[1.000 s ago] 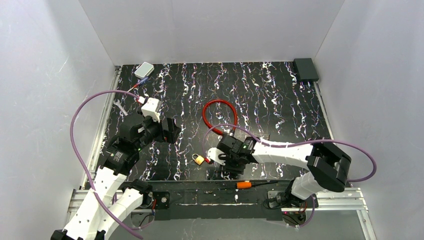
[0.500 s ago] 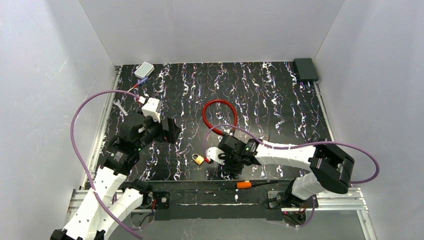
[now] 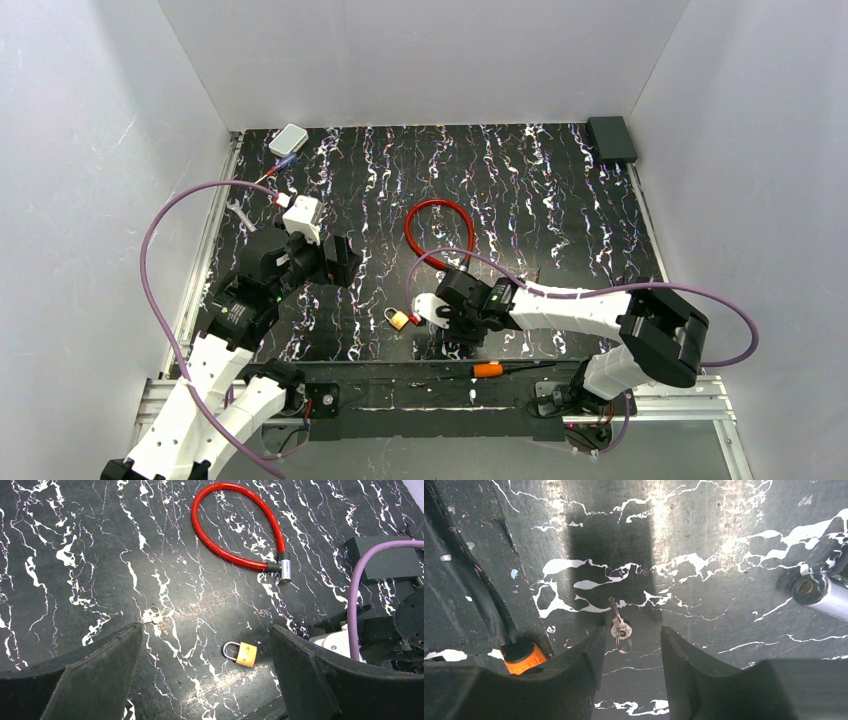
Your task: Unlock with the key
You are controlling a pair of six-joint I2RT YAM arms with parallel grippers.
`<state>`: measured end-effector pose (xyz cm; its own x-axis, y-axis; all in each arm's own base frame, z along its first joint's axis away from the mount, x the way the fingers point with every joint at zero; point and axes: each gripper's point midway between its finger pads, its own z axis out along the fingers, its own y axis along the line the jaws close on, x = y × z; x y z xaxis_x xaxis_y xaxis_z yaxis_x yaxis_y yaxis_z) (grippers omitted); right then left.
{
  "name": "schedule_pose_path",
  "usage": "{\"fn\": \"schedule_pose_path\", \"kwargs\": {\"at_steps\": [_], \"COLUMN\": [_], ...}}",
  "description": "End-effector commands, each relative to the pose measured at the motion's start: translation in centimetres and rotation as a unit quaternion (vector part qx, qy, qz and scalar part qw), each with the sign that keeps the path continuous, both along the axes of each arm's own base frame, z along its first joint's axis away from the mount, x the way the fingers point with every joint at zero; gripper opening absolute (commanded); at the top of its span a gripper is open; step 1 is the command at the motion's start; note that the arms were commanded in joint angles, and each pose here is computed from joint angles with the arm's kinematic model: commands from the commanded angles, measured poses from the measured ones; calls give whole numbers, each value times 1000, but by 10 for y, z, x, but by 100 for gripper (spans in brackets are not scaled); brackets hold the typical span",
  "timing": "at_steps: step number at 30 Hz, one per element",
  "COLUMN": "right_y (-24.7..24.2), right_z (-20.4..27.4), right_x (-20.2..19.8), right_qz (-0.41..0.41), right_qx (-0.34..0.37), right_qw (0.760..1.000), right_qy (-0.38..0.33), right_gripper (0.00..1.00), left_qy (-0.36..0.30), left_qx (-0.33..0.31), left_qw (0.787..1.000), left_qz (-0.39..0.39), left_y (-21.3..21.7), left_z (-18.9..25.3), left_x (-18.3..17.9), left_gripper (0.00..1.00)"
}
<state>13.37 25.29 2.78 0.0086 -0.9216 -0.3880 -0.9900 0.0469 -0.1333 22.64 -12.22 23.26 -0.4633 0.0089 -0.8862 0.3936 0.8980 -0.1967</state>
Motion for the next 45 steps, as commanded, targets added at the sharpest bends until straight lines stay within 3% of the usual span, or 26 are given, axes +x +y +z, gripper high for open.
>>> {"fn": "schedule_pose_path", "kwargs": {"at_steps": [1,14,20,23,28,36,45], "right_y": [-6,2,3,4,14,41,69], "right_z": [5,-7,-17,-17,-2,51,123], "right_x": [0,-1,-8,-9,-6,5,14], "right_qz": [1,11,20,23,21,-6,-68], "right_qx": [-6,18,8,5,23,131,299], "right_qw": [1000,1000,1000,999,999,991,951], "right_qy": [-6,-5,18,25,21,-19,-43], "right_gripper": [54,47,10,2,1,1,1], "left_qy": [-8,-8,-9,-10,-11,-12,20], "left_qx": [6,5,5,6,5,-30,-140], "left_qw": [1000,1000,1000,1000,1000,998,983], "left_qz": [-2,-4,-3,-3,-4,-53,-121], "left_y": [1,0,1,1,0,-18,-51], "left_z": [0,1,1,1,2,9,24], "left_x": [0,-1,-1,-2,-2,-12,-39], "left_gripper": [96,96,96,96,96,96,93]}}
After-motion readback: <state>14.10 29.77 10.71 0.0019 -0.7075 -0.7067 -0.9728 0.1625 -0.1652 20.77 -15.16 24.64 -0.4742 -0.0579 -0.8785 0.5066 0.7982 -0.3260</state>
